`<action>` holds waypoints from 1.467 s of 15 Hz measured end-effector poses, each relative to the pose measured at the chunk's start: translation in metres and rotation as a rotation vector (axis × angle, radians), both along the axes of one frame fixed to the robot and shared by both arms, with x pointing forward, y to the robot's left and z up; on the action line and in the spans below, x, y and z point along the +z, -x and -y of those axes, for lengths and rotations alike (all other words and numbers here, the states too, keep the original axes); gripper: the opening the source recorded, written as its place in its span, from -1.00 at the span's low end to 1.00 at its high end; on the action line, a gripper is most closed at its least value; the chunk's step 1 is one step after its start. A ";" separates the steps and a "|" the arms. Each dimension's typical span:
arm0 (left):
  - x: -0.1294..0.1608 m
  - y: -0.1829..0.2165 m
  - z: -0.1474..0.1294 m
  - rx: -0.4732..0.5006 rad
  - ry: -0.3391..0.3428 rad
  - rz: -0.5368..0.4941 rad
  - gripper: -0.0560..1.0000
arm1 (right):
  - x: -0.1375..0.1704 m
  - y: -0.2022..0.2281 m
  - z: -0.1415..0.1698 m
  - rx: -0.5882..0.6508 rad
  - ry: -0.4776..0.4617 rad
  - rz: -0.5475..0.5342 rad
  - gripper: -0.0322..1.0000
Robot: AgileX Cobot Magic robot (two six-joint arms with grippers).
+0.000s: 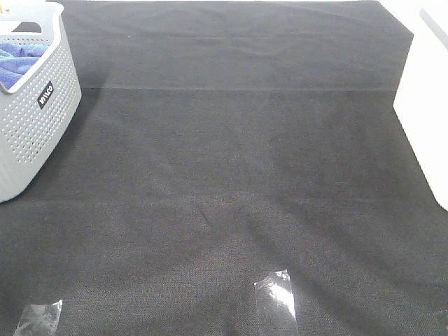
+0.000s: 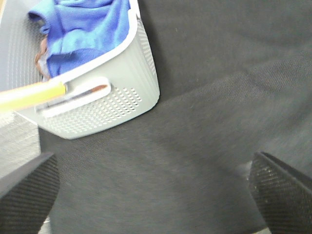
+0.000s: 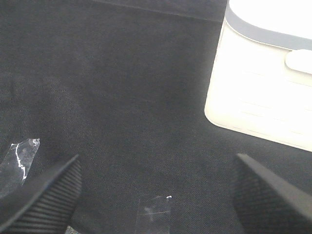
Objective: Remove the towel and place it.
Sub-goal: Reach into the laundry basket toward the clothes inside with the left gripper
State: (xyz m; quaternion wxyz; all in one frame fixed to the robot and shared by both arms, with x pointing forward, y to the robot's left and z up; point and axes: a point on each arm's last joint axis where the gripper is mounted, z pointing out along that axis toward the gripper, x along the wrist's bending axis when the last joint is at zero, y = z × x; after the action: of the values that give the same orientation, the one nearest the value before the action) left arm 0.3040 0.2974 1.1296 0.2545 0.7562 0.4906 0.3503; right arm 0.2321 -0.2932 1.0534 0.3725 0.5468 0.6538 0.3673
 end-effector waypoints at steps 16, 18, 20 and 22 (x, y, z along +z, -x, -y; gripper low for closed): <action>0.018 -0.256 -0.039 -0.351 -0.741 -0.350 0.97 | 0.000 0.000 0.000 0.000 0.000 0.000 0.58; 0.001 -0.283 -0.044 -0.366 -0.762 -0.395 0.97 | 0.000 0.000 0.000 0.000 0.000 0.000 0.58; -0.020 -0.305 -0.052 -0.387 -0.776 -0.432 0.97 | 0.000 0.000 0.000 0.000 0.000 0.000 0.58; -0.037 -0.321 -0.063 -0.385 -0.795 -0.437 0.97 | 0.000 0.000 0.000 0.000 0.000 0.000 0.58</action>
State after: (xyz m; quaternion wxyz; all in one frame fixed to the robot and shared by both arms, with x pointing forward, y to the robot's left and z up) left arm 0.6254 0.3600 1.0924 -0.1025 0.9276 0.2120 0.2901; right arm 0.2321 -0.2932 1.0534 0.3725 0.5468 0.6538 0.3673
